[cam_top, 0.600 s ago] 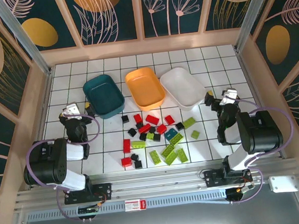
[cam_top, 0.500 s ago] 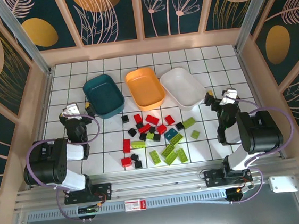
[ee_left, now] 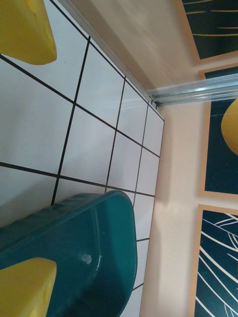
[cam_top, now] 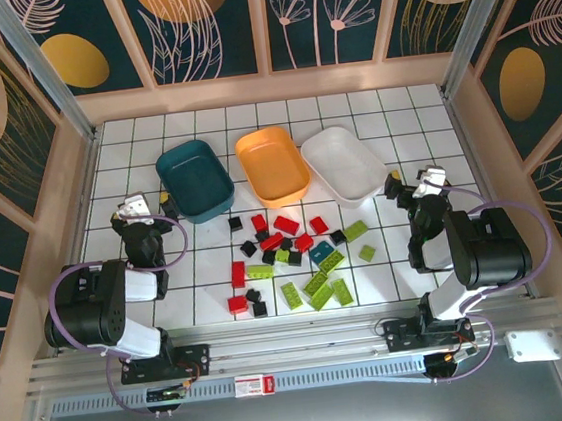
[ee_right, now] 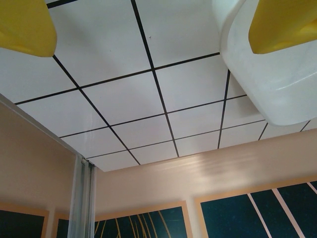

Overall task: Sort the legos into containers by color
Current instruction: Rotate the container at the top-center of the table.

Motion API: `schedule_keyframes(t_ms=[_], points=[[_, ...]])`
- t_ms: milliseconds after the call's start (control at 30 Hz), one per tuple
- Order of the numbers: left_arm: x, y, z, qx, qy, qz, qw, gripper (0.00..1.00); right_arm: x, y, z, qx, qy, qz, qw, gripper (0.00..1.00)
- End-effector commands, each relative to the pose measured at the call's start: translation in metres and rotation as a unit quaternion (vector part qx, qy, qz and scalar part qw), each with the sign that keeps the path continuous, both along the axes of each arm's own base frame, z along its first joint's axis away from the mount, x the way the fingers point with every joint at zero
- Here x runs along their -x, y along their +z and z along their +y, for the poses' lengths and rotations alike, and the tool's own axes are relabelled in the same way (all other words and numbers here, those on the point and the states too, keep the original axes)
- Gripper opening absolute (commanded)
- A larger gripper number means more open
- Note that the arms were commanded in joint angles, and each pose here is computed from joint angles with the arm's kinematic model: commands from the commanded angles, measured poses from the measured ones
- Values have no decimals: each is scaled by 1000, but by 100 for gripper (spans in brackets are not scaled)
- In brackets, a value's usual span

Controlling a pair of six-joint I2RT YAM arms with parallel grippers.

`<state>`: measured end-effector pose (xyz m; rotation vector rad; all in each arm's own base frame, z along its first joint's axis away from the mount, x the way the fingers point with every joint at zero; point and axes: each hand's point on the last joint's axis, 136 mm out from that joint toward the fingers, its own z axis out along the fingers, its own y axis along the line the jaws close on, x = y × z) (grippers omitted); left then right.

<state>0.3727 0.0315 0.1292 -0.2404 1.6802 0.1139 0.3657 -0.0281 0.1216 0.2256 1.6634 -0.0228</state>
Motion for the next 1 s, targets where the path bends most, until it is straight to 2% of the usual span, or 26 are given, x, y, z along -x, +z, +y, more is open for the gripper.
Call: schedule_keyframes(t_ms=[0, 967], points=[[-1, 7, -2, 0, -8, -18, 1000, 99, -3, 9, 2, 3, 4, -18, 1000, 99], [-1, 7, -1, -1, -6, -18, 1000, 99, -3, 9, -1, -3, -4, -19, 1000, 99]])
